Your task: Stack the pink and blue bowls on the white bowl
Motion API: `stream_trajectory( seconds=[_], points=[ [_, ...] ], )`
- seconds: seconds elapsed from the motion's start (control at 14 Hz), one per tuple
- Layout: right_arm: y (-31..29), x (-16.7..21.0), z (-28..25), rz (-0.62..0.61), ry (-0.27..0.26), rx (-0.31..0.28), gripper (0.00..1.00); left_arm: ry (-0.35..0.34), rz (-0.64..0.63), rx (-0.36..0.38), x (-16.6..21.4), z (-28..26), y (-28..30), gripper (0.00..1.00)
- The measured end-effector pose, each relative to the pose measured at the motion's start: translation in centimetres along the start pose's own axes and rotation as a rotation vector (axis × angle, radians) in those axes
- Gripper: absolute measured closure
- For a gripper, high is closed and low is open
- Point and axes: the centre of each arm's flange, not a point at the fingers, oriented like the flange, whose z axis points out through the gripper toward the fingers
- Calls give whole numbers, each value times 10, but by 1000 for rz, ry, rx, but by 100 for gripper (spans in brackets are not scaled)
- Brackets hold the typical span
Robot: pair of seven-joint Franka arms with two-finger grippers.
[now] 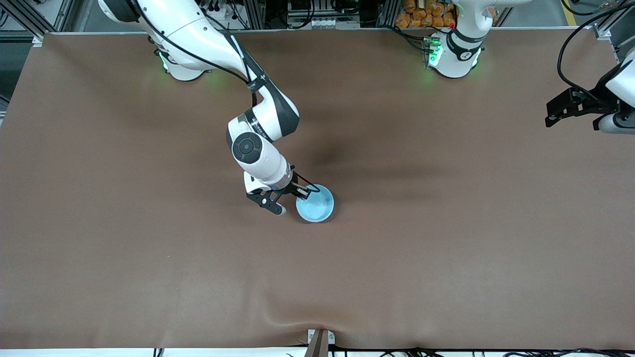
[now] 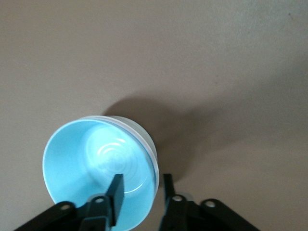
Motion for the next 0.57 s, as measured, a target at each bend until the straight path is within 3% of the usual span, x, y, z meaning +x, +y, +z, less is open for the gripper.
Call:
stream_trajectory(
  seconds=[0.14, 0.36, 0.57],
  points=[
    [-4, 13, -25, 11, 20, 27, 35, -1, 4, 0, 0, 0, 2, 0],
    [14, 60, -96, -13, 9, 19, 4, -8, 5, -1, 3, 4, 3, 0],
    [69, 127, -173, -85, -11, -6, 0, -10, 5, -1, 3, 5, 3, 0]
  ],
)
